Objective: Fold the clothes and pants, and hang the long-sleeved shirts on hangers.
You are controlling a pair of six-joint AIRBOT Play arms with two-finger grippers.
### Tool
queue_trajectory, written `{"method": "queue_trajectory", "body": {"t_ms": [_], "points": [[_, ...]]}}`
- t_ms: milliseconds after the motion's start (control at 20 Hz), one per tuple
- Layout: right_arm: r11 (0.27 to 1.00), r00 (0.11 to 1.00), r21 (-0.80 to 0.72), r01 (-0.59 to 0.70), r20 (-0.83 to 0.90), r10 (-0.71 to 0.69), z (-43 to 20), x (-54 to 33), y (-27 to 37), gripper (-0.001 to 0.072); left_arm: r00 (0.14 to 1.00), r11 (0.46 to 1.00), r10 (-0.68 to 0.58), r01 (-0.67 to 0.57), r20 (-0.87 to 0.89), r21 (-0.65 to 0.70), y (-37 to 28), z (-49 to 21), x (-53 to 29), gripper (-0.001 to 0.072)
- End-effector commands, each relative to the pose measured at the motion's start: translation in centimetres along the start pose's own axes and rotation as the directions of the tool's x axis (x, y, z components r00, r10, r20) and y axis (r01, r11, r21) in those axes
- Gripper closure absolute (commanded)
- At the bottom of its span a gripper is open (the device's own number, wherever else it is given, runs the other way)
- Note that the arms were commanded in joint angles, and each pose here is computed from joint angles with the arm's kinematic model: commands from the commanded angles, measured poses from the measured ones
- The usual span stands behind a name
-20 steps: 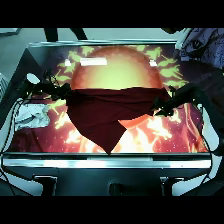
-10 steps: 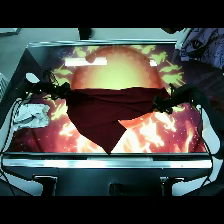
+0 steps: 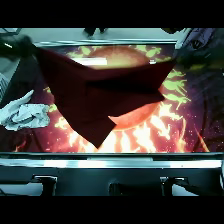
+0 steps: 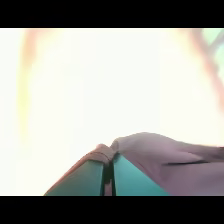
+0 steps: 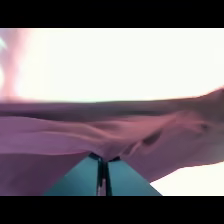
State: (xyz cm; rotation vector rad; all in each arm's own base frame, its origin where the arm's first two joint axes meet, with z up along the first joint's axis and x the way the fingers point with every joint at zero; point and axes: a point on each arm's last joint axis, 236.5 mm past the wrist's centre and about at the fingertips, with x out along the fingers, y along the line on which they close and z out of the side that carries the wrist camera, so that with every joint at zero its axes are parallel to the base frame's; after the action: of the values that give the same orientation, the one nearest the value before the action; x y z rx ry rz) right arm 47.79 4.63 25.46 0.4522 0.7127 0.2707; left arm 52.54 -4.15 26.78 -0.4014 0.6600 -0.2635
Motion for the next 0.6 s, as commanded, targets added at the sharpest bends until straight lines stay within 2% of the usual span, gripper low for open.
{"method": "queue_trajectory", "body": {"t_ms": [0, 150, 350, 450, 550], "points": [[0.991, 0.962, -0.13, 0.015, 0.272, 0.021, 4.3, -14.2, 7.7, 0.0678, 0.969, 0.993, 0.009, -0.039, 0.249, 0.114, -5.0, 4.2, -13.8, 0.0691], [0.985, 0.916, -0.168, 0.022, 0.398, 0.048, 1.9, -23.9, 12.0, 0.0678, 0.91, 0.97, 0.093, -0.174, 0.403, 0.17, -7.0, 2.7, -24.2, 0.0691], [0.988, 0.846, -0.155, -0.011, 0.525, 0.092, -0.9, -31.9, 15.3, 0.0678, 0.796, 0.954, 0.185, -0.287, 0.577, 0.09, -8.2, 0.6, -34.8, 0.0691], [0.991, 0.846, -0.128, -0.034, 0.525, 0.096, -1.7, -32.5, 15.6, 0.0678, 0.773, 0.952, 0.193, -0.298, 0.605, 0.077, -8.5, 0.1, -36.5, 0.0691], [0.994, 0.854, -0.105, -0.041, 0.513, 0.089, -1.4, -31.8, 15.3, 0.0678, 0.788, 0.953, 0.198, -0.295, 0.583, 0.075, -8.2, 0.1, -35.6, 0.0691]]}}
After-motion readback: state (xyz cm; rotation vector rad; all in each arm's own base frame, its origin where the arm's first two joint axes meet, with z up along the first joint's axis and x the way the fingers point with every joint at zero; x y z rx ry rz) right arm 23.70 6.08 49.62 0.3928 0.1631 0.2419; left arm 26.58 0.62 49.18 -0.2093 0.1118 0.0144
